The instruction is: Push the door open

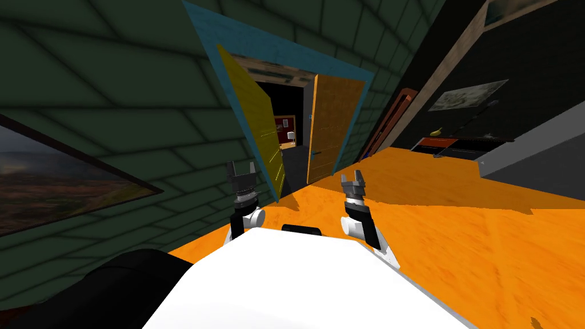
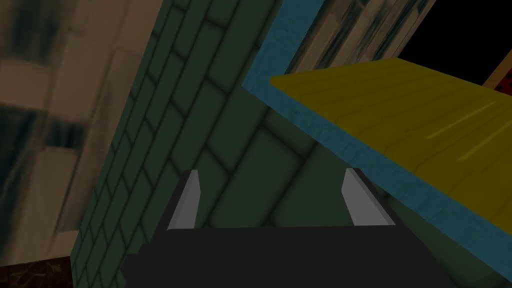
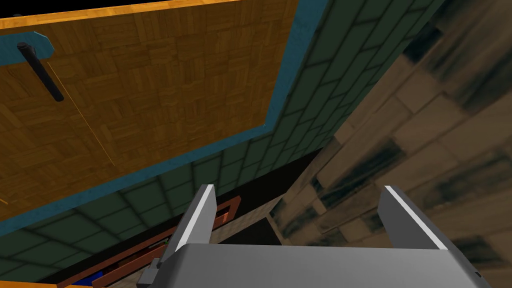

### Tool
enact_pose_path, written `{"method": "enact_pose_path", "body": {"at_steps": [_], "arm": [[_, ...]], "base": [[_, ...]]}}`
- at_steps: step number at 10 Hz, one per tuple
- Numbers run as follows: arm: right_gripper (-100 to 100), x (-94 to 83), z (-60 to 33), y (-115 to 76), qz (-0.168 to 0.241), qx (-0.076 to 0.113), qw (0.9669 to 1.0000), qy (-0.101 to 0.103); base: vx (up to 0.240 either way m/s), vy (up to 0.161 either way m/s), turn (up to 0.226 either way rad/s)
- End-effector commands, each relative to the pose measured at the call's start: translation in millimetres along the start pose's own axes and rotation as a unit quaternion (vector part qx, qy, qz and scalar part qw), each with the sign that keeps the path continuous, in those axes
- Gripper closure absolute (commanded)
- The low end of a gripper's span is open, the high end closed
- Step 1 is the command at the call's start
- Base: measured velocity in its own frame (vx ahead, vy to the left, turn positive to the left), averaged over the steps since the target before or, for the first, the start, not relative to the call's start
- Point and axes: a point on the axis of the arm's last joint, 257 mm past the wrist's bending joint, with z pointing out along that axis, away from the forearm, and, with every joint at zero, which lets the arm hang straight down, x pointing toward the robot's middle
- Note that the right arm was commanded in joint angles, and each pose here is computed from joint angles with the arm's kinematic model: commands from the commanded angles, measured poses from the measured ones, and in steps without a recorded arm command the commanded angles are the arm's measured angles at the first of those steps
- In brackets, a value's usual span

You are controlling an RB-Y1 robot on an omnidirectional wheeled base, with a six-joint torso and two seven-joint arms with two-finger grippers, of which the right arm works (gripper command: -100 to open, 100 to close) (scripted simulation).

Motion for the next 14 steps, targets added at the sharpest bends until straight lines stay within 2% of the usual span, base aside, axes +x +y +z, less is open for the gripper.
{"method": "enact_pose_path", "body": {"at_steps": [1, 8, 14], "arm": [[-100, 0.2, 1.5, -12.7, 0.001, 0.009, 1.0000, 0.002], [-100, -1.0, 8.7, -68.3, 0.001, 0.050, 0.9987, 0.013], [-100, -4.1, 15.5, -119.7, -0.002, 0.089, 0.9958, 0.020]], "base": [[0.056, -0.092, 0.099], [0.068, -0.102, 0.113], [0.073, -0.113, 0.128]]}}
